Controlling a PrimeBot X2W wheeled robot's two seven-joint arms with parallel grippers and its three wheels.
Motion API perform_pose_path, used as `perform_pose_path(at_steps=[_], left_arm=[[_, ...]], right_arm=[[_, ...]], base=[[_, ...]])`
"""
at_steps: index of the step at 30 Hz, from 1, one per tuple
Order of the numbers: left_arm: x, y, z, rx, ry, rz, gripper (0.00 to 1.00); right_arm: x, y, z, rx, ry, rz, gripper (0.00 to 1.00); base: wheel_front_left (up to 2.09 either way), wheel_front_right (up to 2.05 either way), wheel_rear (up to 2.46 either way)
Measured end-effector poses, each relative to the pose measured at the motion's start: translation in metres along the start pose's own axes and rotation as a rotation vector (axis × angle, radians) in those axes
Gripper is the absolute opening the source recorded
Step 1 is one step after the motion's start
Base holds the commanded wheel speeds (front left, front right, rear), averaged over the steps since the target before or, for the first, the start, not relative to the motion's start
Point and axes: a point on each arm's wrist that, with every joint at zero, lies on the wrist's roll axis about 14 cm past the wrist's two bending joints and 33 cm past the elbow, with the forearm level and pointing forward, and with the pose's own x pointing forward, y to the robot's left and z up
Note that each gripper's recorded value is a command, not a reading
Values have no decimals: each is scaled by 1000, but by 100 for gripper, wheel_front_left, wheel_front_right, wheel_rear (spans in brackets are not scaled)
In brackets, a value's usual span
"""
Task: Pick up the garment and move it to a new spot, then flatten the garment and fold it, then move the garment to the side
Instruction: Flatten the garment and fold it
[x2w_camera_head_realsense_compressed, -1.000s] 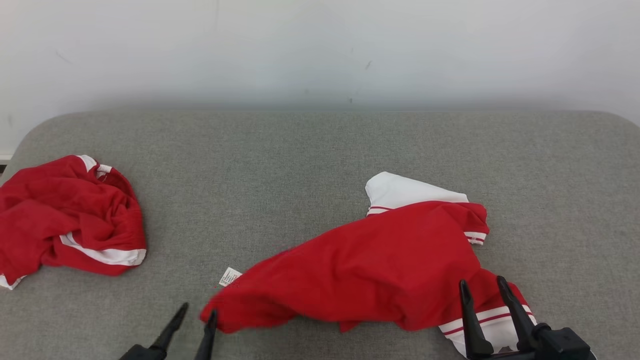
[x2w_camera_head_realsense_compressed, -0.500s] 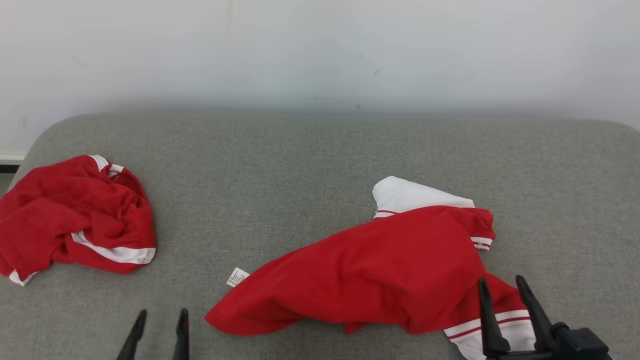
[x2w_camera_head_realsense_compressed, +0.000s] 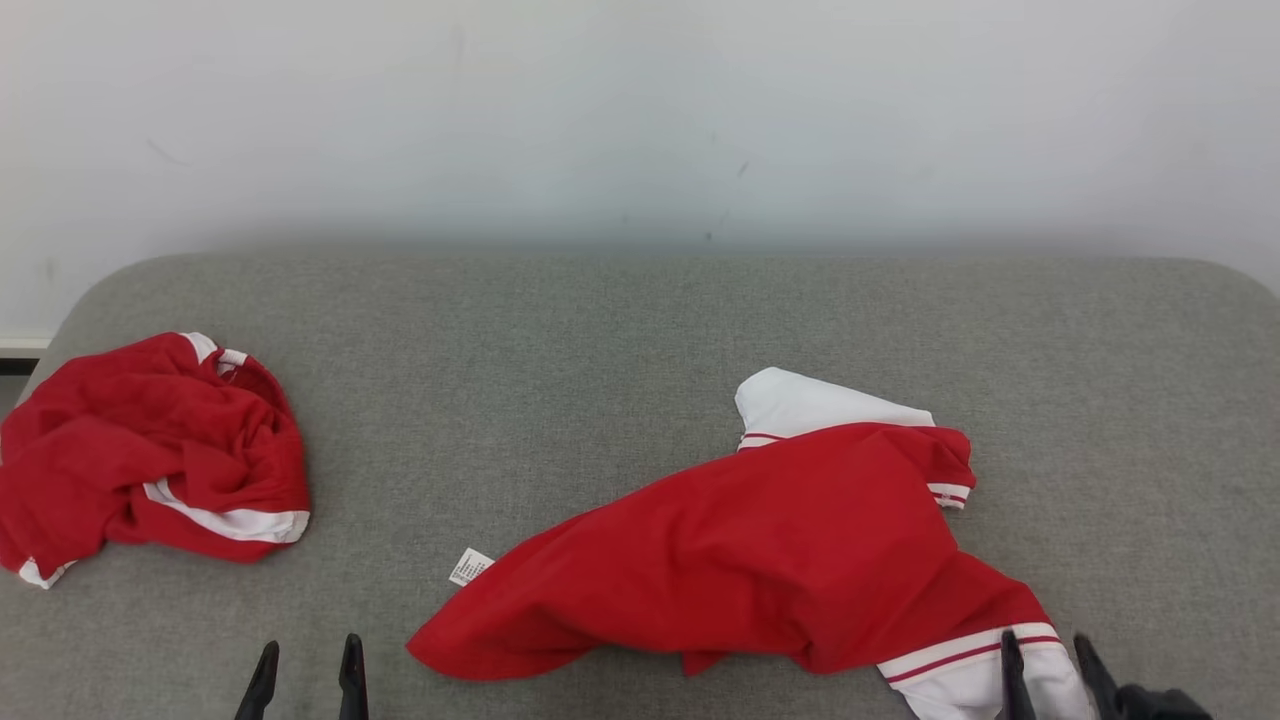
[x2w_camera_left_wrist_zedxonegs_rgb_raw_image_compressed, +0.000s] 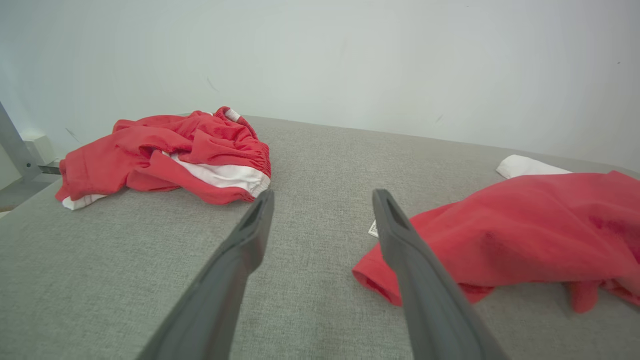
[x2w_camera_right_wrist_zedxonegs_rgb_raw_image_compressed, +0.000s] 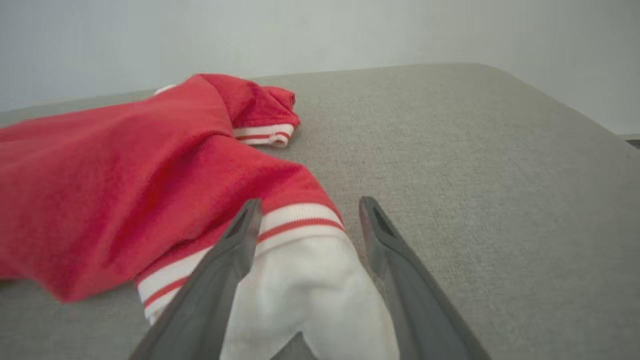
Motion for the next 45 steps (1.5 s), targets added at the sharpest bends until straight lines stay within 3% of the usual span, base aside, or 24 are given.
perform_pose_path(at_steps=[3,4,5,14,20,22,32,45], left_arm=[[1,-3,-2,-5,6,-6,100],[1,-4,-3,-6,8,-8,100],[1,-4,-3,-8,10,-9,100],[1,-9,-9,-24,24,-17,100],[5,-10,-11,-26,34,-20,100],[9,-11,-11,-27,33,-25,100],[15,-13,-13,-29,37,-30,100],[12,-5,-15,-16,44,-5,100]], right_arm=[[-5,-1,-29,0,97,-6,100],[-5,2,-35,2,118,4,23],[-3,6,-36,2,124,15,0],[-17,36,-36,14,109,113,0],[-43,24,-56,-18,175,127,0],[-45,22,-56,-16,176,127,100],[-23,25,19,19,-59,160,100],[48,16,37,-86,-71,128,100]], base=[[0,0,0],[0,0,0],[0,0,0],[0,0,0],[0,0,0],[0,0,0],[0,0,0],[0,0,0]])
